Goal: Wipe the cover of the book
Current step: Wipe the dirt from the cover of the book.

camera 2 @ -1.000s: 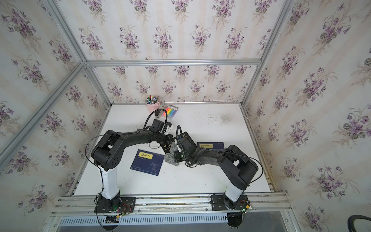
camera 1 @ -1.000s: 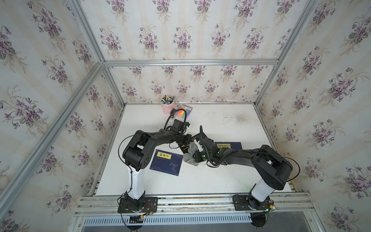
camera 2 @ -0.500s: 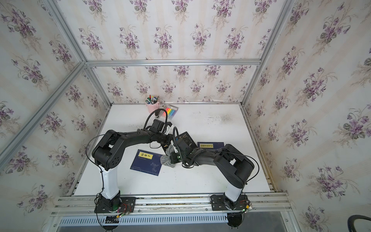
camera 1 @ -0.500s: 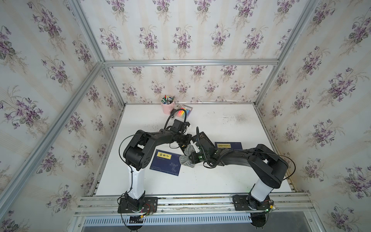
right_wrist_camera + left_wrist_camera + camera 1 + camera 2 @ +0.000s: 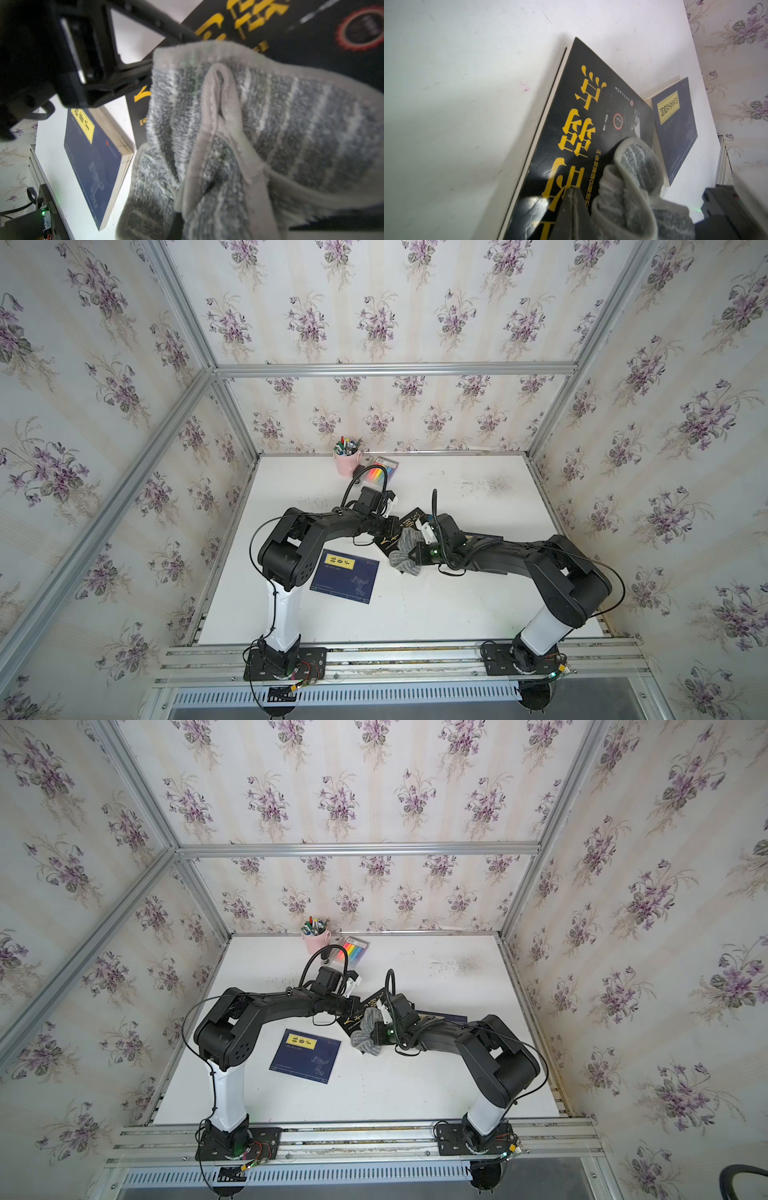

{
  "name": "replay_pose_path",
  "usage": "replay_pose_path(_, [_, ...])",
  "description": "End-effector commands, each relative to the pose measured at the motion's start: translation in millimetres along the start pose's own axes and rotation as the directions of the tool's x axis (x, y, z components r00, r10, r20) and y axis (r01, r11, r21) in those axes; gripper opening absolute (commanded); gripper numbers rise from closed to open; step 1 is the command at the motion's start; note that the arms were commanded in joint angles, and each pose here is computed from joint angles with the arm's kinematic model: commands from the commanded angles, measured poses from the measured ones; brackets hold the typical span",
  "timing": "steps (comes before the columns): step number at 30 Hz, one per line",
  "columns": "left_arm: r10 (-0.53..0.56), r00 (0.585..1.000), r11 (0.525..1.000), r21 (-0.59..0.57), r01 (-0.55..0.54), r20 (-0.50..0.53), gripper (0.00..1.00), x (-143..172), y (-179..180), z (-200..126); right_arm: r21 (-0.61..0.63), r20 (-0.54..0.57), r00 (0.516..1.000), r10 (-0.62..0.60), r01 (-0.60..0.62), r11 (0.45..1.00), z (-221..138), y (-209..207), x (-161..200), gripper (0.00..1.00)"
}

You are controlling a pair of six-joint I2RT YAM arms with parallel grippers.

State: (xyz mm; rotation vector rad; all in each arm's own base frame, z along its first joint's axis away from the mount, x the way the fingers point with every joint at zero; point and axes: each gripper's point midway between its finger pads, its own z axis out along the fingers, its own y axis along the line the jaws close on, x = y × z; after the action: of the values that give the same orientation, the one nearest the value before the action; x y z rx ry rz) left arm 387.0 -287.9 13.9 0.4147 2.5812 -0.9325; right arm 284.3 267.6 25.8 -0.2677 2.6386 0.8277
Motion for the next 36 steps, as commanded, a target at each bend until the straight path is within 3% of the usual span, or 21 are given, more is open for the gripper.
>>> replay_pose_path(1, [-0.104,0.982,0.976,-0.205,0.071,-0.154,0.00,52.3,43.7,1.2,0.116,-0.049,0.998,0.038,-0.032,0.993,-2.4,-34.5,10.4,0.00])
replay_pose_path(11, [-0.101,0.982,0.975,-0.211,0.067,-0.158,0.00,53.1,44.9,0.1,0.196,0.071,0.978,0.194,-0.204,0.959,-31.0,-108.9,-20.5,0.00])
replay_pose_path(17, [-0.100,0.982,0.975,-0.211,0.064,-0.161,0.00,53.5,45.5,-0.1,0.206,0.109,0.968,0.227,-0.245,0.947,-39.4,-124.7,-34.5,0.00])
replay_pose_path(25, [-0.101,0.982,0.976,-0.206,0.066,-0.162,0.00,52.7,45.2,2.2,0.149,0.073,0.971,0.226,-0.234,0.961,-28.8,-110.8,-29.1,0.00])
replay_pose_path(36, [-0.113,0.980,0.976,-0.203,0.078,-0.164,0.00,54.2,45.9,5.7,0.101,-0.029,0.990,0.136,-0.132,0.986,10.2,-53.2,0.8,0.00])
